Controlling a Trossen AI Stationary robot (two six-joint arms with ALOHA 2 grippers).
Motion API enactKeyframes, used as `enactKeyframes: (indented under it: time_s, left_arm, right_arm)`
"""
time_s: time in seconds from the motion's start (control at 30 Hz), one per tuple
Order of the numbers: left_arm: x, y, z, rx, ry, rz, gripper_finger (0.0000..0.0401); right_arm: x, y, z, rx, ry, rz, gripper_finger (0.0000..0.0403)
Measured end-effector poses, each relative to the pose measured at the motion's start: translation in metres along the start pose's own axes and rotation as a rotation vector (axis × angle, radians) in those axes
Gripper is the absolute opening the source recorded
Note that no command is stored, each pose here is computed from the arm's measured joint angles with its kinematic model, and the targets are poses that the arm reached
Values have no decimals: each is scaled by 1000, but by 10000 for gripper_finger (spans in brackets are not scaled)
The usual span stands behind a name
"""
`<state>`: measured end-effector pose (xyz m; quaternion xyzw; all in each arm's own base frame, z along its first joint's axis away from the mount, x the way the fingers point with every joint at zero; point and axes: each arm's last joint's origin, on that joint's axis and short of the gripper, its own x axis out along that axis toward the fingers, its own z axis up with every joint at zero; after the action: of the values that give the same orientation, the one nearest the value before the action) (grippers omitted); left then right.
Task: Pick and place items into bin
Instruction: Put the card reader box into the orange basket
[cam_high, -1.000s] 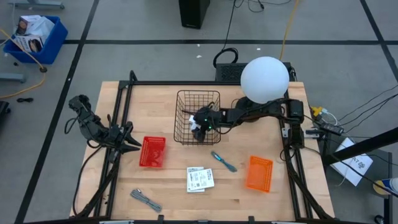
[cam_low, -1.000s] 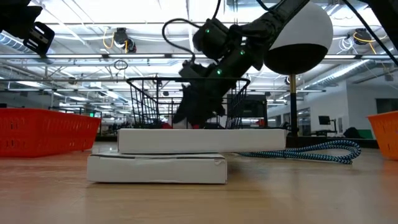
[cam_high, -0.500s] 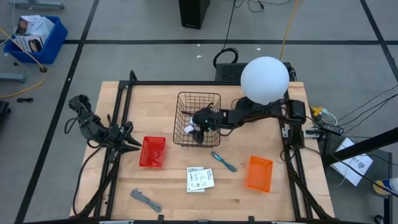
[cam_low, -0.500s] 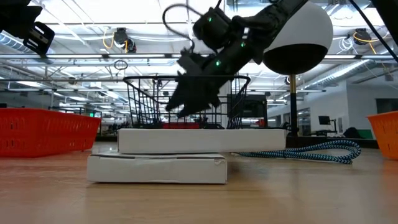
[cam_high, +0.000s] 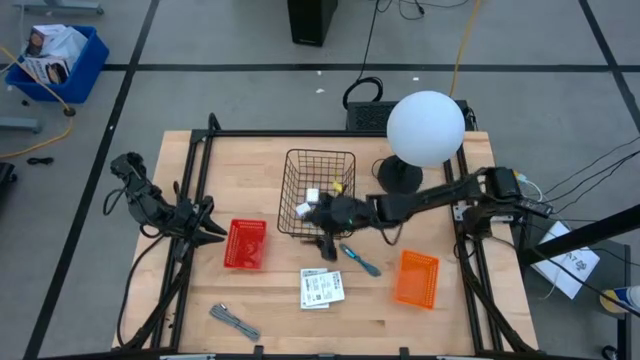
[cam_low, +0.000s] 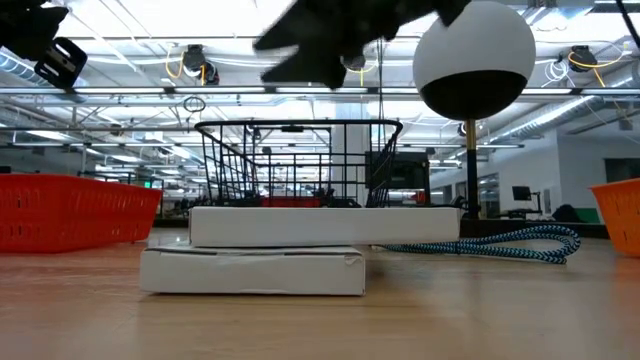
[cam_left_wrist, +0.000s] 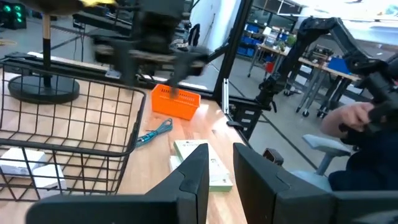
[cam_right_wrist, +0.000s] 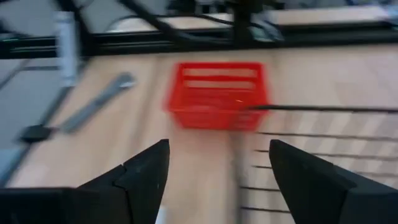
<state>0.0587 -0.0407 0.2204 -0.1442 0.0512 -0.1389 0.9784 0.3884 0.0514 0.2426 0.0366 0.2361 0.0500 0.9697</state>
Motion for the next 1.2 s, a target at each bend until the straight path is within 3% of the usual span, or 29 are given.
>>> enactKeyframes:
  time_s: [0.17,0.3,0.4,0.57,0.73,0.9,1.2]
  left_arm:
    - [0,-1,4,-24,-43,-1,76]
    - [-1,-3,11,-77,-111,-13,76]
    - [-1,-4,15,-105,-146,-16,77]
    - [-3,-1,22,-104,-240,94,76]
    - [-2,1,23,-165,-271,199,77]
    - [4,0,20,-192,-260,262,77]
    - [17,-6,14,-193,-203,288,76]
  right_arm:
    - [-9,56,-7,-54,34,127,259]
    - [-17,98,-19,-9,92,222,258]
    - [-25,125,-28,75,124,280,258]
    - [-37,158,-38,231,177,345,258]
    - [-44,174,-49,485,207,294,257]
    - [-47,179,-78,741,197,201,269]
    - [-42,151,-115,1083,39,144,275]
